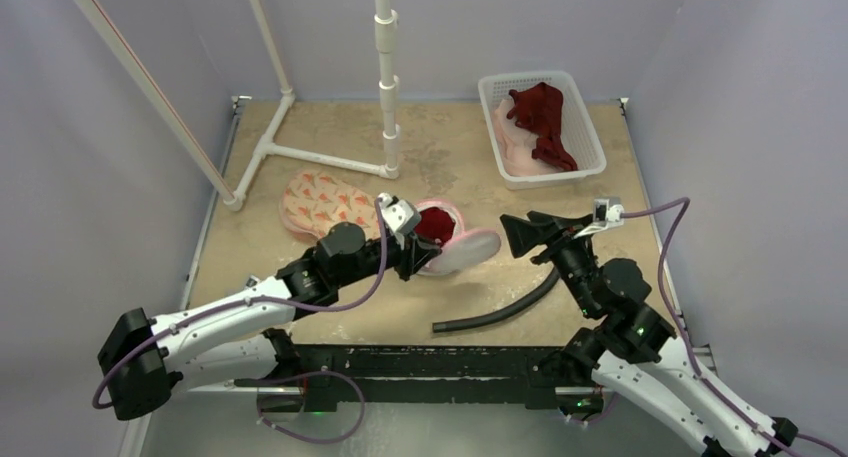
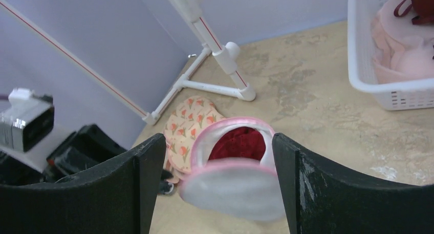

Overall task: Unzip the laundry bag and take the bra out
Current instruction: Open the laundry bag at the center of the board, then pick up the bra from the laundry bag.

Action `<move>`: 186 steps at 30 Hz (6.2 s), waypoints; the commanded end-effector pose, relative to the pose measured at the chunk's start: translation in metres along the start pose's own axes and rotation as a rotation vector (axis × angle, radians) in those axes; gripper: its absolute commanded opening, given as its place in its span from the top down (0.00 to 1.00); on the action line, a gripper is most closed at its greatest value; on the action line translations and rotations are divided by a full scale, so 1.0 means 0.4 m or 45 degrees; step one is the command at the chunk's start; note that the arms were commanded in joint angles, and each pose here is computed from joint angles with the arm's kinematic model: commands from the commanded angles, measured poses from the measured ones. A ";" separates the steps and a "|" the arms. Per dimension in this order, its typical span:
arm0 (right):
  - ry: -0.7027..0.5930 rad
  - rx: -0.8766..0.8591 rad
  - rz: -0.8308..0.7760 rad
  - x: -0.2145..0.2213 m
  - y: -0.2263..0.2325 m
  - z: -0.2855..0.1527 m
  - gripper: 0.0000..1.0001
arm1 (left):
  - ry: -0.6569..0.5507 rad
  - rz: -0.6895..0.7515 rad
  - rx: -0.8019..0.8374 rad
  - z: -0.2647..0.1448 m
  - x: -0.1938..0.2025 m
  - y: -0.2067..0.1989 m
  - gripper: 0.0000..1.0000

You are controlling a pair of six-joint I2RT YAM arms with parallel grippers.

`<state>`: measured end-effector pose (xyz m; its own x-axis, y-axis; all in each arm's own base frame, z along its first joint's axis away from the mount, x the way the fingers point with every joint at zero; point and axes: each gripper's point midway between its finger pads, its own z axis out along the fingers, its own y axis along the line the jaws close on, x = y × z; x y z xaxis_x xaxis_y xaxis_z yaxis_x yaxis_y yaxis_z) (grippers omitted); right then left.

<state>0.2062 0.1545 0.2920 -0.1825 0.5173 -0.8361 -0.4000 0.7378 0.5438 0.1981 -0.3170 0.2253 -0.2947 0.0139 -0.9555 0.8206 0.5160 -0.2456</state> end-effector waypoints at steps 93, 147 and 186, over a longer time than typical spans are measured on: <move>0.618 0.141 -0.021 0.389 -0.217 0.138 0.68 | -0.125 -0.637 -0.754 -0.032 0.205 0.237 1.00; 0.504 0.045 -0.065 0.358 -0.200 0.093 1.00 | -0.008 -0.240 -0.450 -0.023 -0.024 0.112 0.44; 0.515 0.000 -0.060 0.367 -0.189 0.087 1.00 | 0.408 -0.249 -0.788 0.093 0.179 0.268 0.40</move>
<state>0.2372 0.1867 0.1161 -0.5386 0.2576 -0.8022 -0.3841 0.7724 0.5059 0.2746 -0.2791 0.1087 -0.6306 0.1228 -0.7663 0.3255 0.9382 -0.1175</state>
